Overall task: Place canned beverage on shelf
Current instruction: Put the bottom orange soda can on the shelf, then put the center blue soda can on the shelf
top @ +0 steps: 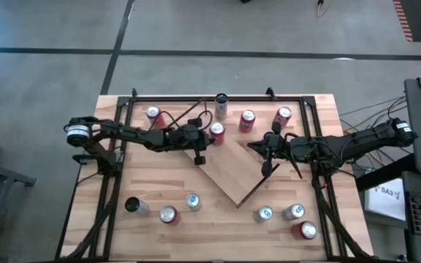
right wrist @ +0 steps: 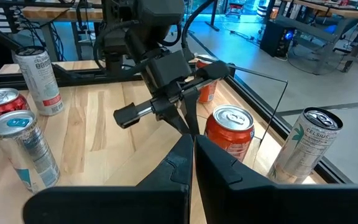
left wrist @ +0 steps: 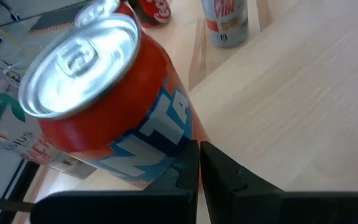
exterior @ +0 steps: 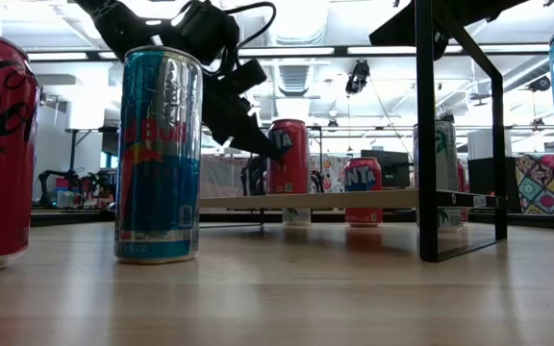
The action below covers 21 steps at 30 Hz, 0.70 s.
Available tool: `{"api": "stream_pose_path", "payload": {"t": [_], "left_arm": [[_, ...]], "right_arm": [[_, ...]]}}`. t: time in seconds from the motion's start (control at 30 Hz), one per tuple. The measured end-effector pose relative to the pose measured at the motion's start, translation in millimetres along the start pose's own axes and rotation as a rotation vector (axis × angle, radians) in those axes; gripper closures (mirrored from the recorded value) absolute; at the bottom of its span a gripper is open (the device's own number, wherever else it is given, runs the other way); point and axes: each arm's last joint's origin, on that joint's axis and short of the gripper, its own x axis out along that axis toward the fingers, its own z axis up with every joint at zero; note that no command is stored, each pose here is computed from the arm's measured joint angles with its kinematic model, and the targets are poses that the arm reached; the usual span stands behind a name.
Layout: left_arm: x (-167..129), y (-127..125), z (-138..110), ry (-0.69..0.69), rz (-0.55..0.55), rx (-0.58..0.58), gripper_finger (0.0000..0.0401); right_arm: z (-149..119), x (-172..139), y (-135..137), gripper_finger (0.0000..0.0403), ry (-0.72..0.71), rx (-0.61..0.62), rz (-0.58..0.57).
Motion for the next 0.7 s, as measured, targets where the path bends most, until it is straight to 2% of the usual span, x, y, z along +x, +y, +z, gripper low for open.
{"api": "stream_pose_path", "payload": {"t": [0.37, 0.7], "left_arm": [[-3, 1, 3, -0.012, 0.005, 0.009, 0.0401], [-49, 9, 28, -0.108, 0.009, 0.010, 0.0401]], "right_arm": [[0, 0, 0, 0.0394, 0.000, 0.001, 0.000], [0, 0, 0, 0.0394, -0.001, 0.040, 0.000]]}}
